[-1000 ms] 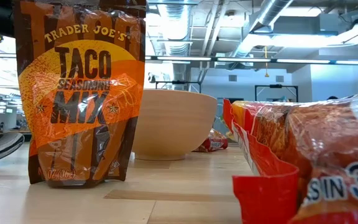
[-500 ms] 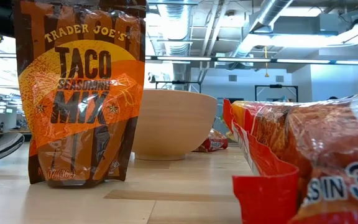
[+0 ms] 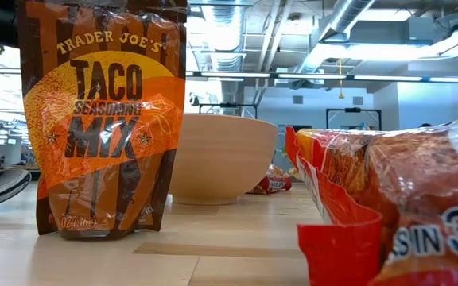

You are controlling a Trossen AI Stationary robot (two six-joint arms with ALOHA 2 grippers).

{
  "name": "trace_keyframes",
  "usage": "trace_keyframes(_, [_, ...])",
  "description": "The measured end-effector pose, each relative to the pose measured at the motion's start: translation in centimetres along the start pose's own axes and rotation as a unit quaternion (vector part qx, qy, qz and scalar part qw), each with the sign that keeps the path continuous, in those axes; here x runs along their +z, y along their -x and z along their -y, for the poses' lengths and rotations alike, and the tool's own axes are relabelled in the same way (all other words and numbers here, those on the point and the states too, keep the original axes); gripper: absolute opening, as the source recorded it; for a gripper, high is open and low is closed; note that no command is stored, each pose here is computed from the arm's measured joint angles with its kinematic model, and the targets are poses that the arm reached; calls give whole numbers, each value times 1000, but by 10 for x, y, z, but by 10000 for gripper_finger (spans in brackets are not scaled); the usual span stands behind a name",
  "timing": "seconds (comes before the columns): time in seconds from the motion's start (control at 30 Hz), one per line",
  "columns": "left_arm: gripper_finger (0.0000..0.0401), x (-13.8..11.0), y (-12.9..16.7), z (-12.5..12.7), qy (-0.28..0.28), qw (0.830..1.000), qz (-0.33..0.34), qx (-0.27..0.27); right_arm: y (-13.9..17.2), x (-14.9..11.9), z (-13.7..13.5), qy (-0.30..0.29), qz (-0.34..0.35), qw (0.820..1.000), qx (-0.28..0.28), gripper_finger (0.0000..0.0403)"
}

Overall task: Pick & Place Food Item
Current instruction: Put the orange noodle pack into the transparent bin

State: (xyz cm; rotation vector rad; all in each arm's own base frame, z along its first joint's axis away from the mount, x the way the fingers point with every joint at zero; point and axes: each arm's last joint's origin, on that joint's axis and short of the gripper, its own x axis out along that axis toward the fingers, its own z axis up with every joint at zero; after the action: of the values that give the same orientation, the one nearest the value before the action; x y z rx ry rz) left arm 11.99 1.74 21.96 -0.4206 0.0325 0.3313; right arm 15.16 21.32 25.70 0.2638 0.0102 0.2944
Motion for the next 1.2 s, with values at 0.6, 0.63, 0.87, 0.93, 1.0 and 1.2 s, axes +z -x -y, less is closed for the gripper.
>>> trace_keyframes(0.6, [16, 0, 0, 0, 0, 1000, 0, 0, -18, 11, 28, -60, 34, 995, -68, 349])
trace_keyframes(0.63, [16, 0, 0, 0, 0, 1000, 0, 0, -19, 12, 30, -59, 35, 995, -73, 339])
trace_keyframes(0.87, [16, 0, 0, 0, 0, 1000, 0, 0, -25, 14, 41, -58, 43, 993, -98, 272])
trace_keyframes(0.93, [16, 0, 0, 0, 0, 1000, 0, 0, -27, 15, 44, -58, 45, 992, -104, 261])
trace_keyframes(1.0, [16, 0, 0, 0, 0, 1000, 0, 0, -28, 16, 47, -57, 45, 992, -107, 251])
trace_keyframes(1.2, [16, 0, 0, 0, 0, 1000, 0, 0, -31, 16, 53, -52, 42, 991, -115, 214])
